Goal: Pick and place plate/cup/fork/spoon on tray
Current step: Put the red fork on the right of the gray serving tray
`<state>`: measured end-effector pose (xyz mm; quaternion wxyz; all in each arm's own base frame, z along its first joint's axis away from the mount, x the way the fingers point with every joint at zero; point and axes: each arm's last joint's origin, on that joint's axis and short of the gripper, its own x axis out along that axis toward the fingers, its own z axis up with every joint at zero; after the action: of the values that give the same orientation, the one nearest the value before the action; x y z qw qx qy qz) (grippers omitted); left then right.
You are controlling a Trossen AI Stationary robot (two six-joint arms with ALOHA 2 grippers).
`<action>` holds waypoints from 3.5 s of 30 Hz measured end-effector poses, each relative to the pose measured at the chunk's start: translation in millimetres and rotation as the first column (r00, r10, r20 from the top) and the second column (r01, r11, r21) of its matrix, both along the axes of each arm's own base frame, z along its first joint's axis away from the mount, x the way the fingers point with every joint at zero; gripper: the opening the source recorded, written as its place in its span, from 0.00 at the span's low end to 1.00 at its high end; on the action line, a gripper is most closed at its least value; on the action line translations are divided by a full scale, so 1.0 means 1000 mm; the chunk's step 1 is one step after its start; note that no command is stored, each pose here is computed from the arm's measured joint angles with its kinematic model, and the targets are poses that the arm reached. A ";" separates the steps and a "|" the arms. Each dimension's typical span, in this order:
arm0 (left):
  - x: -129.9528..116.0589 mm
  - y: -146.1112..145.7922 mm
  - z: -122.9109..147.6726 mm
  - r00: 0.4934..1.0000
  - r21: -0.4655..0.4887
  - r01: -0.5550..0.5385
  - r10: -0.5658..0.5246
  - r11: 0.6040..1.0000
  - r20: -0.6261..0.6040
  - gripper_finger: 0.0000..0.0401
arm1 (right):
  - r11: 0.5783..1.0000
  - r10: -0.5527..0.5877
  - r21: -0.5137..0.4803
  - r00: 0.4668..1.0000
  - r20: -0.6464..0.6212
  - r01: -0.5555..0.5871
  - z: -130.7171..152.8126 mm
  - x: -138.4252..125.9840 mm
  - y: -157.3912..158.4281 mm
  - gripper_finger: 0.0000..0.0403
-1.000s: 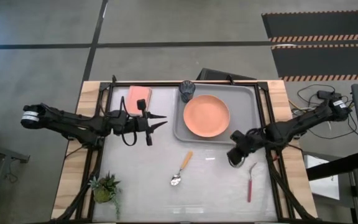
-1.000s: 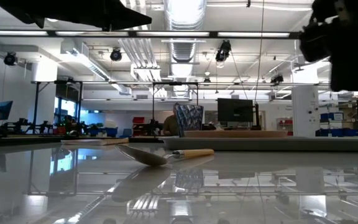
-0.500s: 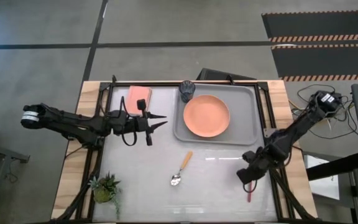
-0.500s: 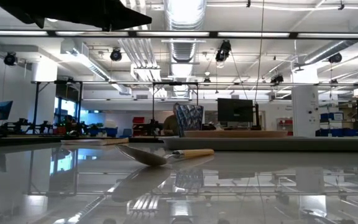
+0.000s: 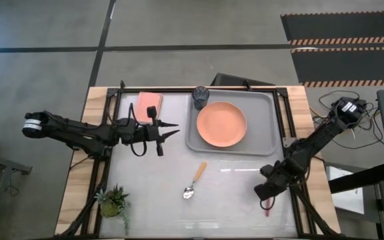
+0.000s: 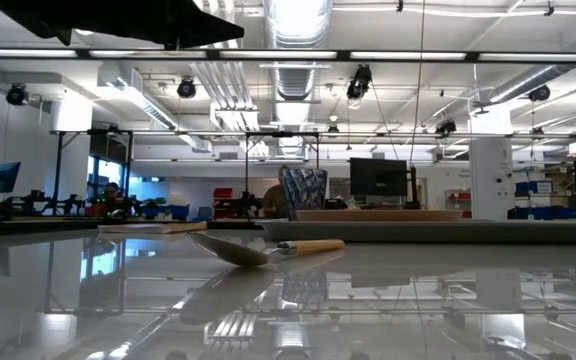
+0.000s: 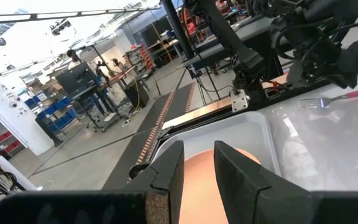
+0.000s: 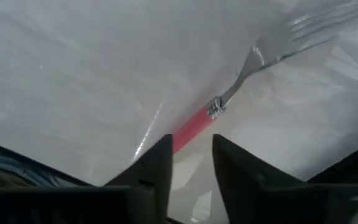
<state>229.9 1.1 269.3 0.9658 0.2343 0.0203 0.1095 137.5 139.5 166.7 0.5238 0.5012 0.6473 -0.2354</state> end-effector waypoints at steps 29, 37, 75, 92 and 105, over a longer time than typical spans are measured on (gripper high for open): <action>0.000 0.000 0.000 1.000 -0.001 0.000 0.000 1.000 -0.001 0.18 | 0.990 0.009 -0.139 0.998 -0.066 -0.018 -0.032 -0.007 0.025 0.49; 0.000 0.000 0.000 1.000 -0.002 0.000 0.000 1.000 -0.001 0.18 | 0.990 0.006 -0.143 0.997 -0.076 -0.017 -0.031 -0.008 0.023 0.34; 0.001 0.000 0.001 1.000 0.000 0.000 0.000 1.000 0.003 0.18 | 0.799 -0.048 -0.601 0.995 -0.083 -0.012 0.068 0.038 -0.087 0.07; 0.001 0.000 0.001 1.000 0.029 0.000 0.000 1.000 -0.005 0.18 | 0.820 -0.093 -0.568 0.996 -0.014 0.069 0.069 0.028 -0.211 0.07; 0.001 0.000 0.000 1.000 0.029 0.000 0.000 1.000 -0.006 0.18 | 0.813 -0.192 -0.572 0.978 -0.085 0.110 0.027 0.025 -0.232 0.08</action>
<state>230.8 1.1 269.7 0.9622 0.2484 0.0215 0.1091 162.9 -92.3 193.5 0.5818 0.3563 0.5418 -0.4910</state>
